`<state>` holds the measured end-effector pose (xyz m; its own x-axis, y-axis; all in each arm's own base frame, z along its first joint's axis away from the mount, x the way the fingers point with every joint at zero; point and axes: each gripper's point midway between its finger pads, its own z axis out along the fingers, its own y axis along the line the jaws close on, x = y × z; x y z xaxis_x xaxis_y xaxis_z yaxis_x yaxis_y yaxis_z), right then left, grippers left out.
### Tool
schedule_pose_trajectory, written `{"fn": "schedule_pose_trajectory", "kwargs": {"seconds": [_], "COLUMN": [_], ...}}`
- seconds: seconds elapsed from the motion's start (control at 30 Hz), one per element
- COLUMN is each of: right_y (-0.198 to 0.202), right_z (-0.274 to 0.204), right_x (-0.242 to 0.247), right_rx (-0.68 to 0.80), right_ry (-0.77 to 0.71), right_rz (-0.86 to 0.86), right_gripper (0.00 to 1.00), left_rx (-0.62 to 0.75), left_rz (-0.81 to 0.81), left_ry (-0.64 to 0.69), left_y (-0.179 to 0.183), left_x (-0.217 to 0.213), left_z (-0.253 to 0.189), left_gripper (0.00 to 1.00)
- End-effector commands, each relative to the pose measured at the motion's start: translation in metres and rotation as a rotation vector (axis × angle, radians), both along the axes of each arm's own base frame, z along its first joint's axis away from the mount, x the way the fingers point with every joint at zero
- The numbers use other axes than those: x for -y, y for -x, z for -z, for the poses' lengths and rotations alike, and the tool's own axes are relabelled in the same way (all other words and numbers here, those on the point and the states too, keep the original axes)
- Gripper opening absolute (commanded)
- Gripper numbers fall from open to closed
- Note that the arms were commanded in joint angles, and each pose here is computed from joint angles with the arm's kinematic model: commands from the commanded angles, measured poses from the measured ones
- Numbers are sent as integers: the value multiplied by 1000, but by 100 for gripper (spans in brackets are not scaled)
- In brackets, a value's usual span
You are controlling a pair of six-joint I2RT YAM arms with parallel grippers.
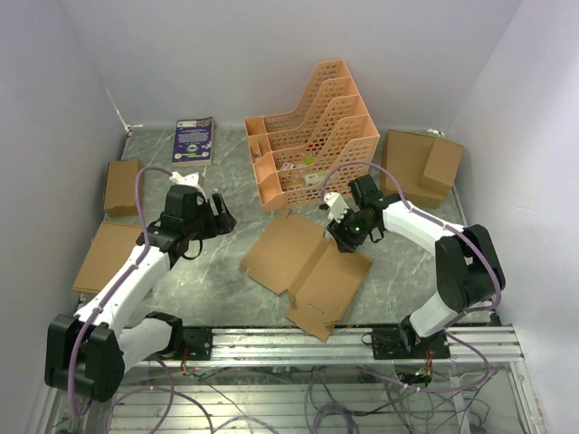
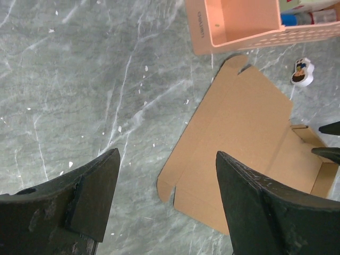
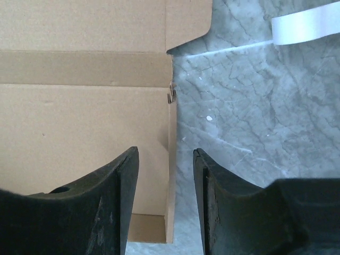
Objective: Fold the paper box
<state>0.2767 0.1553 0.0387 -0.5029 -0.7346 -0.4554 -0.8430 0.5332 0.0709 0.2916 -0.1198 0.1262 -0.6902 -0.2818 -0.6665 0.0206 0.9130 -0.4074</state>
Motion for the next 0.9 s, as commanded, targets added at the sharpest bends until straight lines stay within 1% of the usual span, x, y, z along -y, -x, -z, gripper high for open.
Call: {"fn": "schedule_pose_trajectory", "kwargs": {"seconds": [0.0, 0.07, 0.17, 0.27, 0.4, 0.5, 0.57, 0.6, 0.7, 0.87], "right_y": [-9, -12, -9, -3, 0, -2, -5, -7, -13, -21], "right_z": [-6, -8, 0, 12, 19, 18, 11, 6, -15, -54], "right_x": [-10, -10, -4, 3, 3, 1, 0, -3, -12, -20], "right_rx": [8, 16, 17, -1, -14, -8, 17, 34, 93, 187], "right_ry": [-42, -38, -9, 18, 19, 10, -5, -21, -94, -180], "right_rz": [-21, -28, -23, -16, -9, -5, 2, 3, 0, -12], "right_gripper": [45, 45, 41, 32, 26, 8, 2, 0, 0, 0], "left_rx": [55, 44, 43, 48, 42, 33, 31, 30, 38, 111], "left_rz": [-40, -43, -42, -37, -33, -31, -35, -37, -54, -69], "left_ry": [22, 23, 42, 66, 84, 93, 95, 98, 100, 121], "left_y": [-2, 0, 1, 1, 0, 1, 3, 4, 7, 8], "left_x": [-3, -3, -1, 3, 6, 8, 7, 7, 4, 1], "left_z": [-7, -4, -3, -3, -2, 0, 1, 1, 1, -13], "left_gripper": [83, 83, 83, 83, 83, 82, 82, 82, 83, 84]}}
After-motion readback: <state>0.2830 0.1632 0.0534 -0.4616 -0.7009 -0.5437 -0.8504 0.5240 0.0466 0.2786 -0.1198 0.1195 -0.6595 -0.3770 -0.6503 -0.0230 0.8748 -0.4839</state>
